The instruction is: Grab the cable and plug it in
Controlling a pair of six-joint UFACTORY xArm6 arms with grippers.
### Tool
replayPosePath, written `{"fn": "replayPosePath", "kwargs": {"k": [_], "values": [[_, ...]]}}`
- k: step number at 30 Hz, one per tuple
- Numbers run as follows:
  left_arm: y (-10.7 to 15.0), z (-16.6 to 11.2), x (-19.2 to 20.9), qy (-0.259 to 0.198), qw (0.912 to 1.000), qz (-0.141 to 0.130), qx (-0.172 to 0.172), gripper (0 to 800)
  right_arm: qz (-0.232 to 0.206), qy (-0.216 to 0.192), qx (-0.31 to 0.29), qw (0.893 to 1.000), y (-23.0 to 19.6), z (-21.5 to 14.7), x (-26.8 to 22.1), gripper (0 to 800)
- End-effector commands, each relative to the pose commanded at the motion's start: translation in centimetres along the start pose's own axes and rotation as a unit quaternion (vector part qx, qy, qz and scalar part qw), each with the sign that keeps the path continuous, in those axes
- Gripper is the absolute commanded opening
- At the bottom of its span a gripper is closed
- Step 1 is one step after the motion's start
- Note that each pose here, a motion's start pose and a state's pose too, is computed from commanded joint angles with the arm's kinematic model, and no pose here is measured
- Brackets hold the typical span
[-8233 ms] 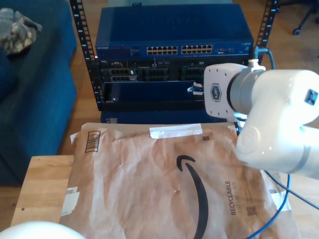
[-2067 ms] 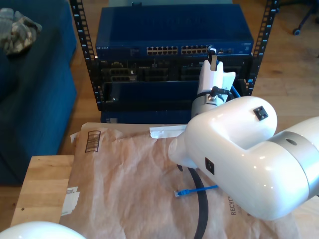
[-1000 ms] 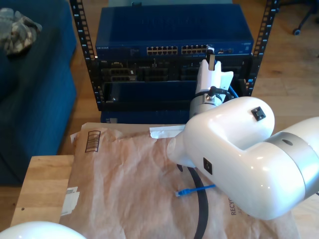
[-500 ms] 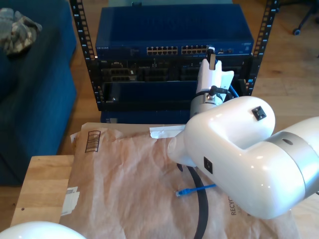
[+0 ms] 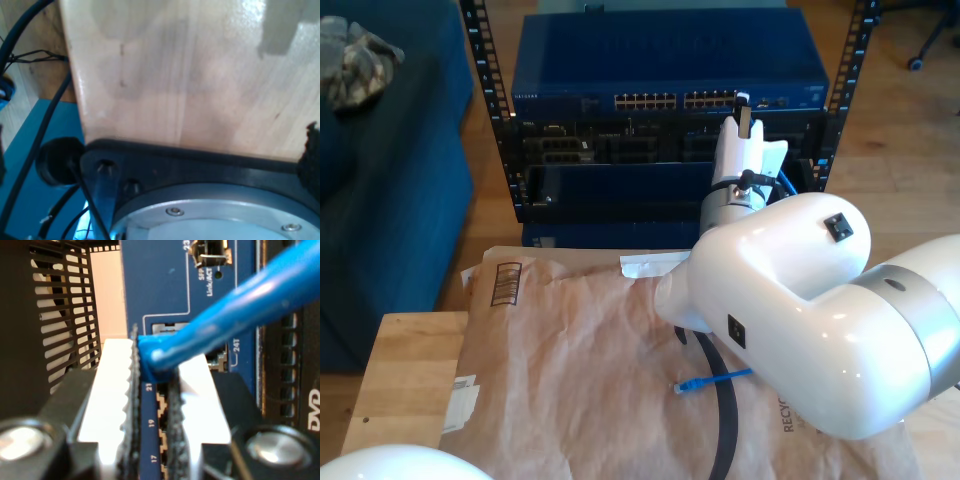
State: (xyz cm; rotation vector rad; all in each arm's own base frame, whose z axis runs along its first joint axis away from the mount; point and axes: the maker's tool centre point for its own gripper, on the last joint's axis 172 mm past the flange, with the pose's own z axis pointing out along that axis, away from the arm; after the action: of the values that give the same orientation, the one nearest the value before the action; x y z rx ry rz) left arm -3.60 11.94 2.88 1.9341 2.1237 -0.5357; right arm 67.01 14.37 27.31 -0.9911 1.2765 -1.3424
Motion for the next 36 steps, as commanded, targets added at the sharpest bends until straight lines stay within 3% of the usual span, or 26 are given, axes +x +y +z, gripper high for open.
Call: {"fn": "replayPosePath", "kwargs": {"k": [27, 29, 34, 36], "values": [[0.0, -0.1, 0.1, 0.001, 1.0, 0.0, 0.0, 800, 0.007, -0.002, -0.003, 1.0, 0.3, 1.3, -0.2, 4], [0.0, 0.0, 0.0, -0.001, 1.0, 0.0, 0.0, 800, 0.006, -0.003, -0.004, 1.0, 0.3, 1.2, -0.2, 57], [0.0, 0.0, 0.0, -0.001, 1.0, 0.0, 0.0, 800, 0.001, -0.02, -0.013, 1.0, 0.5, 1.4, -1.1, 275], [0.0, 0.0, 0.0, -0.001, 1.0, 0.0, 0.0, 800, 0.002, -0.022, -0.01, 1.0, 0.0, 1.3, -1.2, 294]]}}
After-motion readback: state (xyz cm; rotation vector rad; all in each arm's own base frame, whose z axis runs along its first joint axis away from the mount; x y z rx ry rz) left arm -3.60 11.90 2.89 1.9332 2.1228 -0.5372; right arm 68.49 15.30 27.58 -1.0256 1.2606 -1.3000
